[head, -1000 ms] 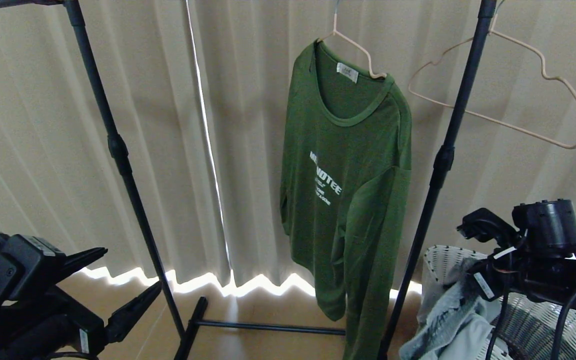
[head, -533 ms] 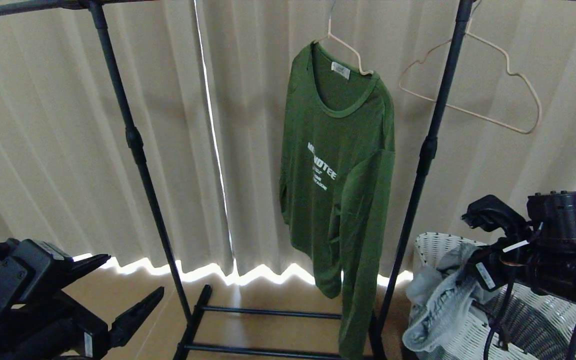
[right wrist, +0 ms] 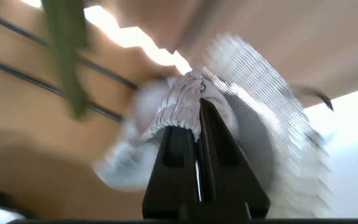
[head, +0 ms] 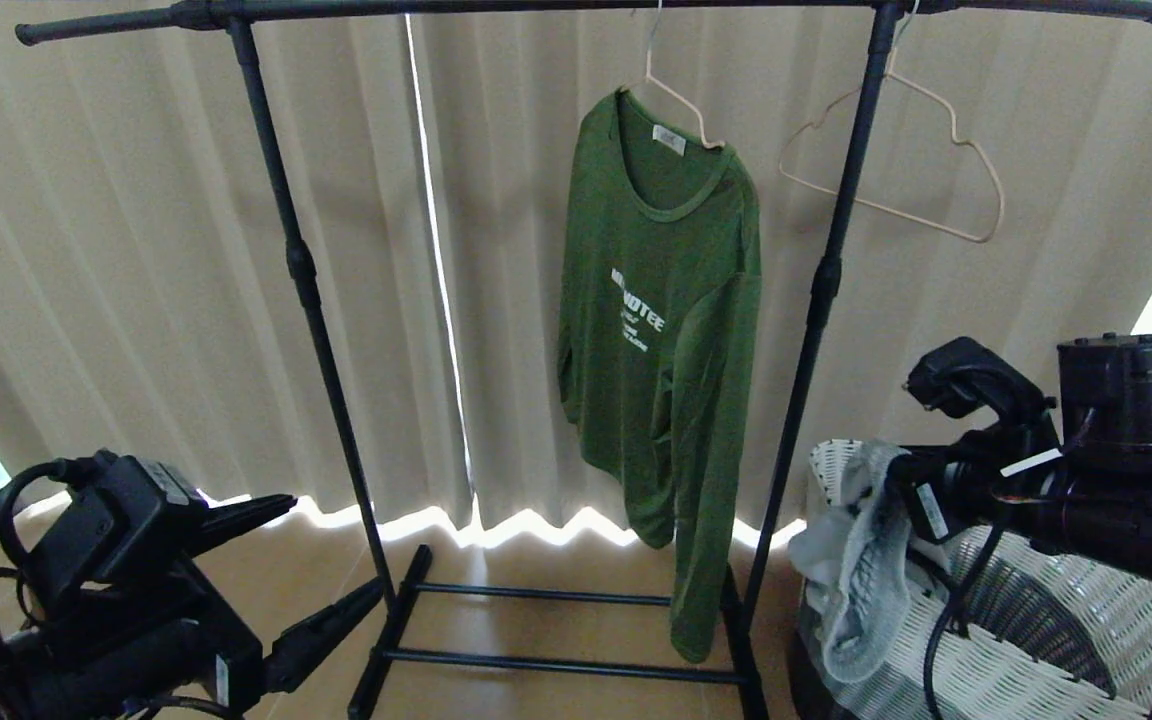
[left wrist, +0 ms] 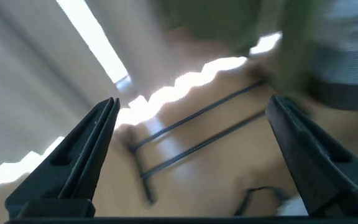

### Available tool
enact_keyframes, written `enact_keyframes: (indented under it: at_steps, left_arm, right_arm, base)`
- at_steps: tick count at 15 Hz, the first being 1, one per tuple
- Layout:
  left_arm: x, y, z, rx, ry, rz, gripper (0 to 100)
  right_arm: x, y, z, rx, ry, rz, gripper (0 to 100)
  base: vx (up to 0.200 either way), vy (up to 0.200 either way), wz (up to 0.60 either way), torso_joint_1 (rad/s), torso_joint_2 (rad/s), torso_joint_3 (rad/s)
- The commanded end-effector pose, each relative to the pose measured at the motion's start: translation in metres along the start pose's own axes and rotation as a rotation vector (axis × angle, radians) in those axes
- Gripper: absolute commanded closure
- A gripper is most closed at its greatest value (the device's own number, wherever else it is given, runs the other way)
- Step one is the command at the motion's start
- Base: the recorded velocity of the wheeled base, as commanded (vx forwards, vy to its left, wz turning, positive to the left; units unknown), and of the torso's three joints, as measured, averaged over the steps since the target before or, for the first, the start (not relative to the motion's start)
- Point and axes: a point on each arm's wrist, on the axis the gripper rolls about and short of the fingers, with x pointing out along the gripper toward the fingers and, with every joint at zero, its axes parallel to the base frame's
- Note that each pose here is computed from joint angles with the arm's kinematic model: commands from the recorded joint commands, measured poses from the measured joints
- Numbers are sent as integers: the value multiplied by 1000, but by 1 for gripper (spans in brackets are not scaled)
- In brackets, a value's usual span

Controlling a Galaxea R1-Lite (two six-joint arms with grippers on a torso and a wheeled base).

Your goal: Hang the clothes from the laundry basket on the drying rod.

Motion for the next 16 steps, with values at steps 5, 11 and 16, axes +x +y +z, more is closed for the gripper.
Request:
enact_keyframes:
  at_steps: [5,11,16]
  left_arm:
    - [68,-32,38,47,-51,-250,0]
    - [121,-88,47,-89,8,-389,0]
    - [163,-128,37,-220,100,-345,0]
  right_arm:
    - [-33,39,59,104,-252,271,100]
    - [-54,67,89,180,-347,408,100]
    - [-71,76,98,215,-447,471,100]
  base:
    - [0,0,0,0,0,0]
    - [0,0,0,0,0,0]
    - [0,0,0,0,0,0]
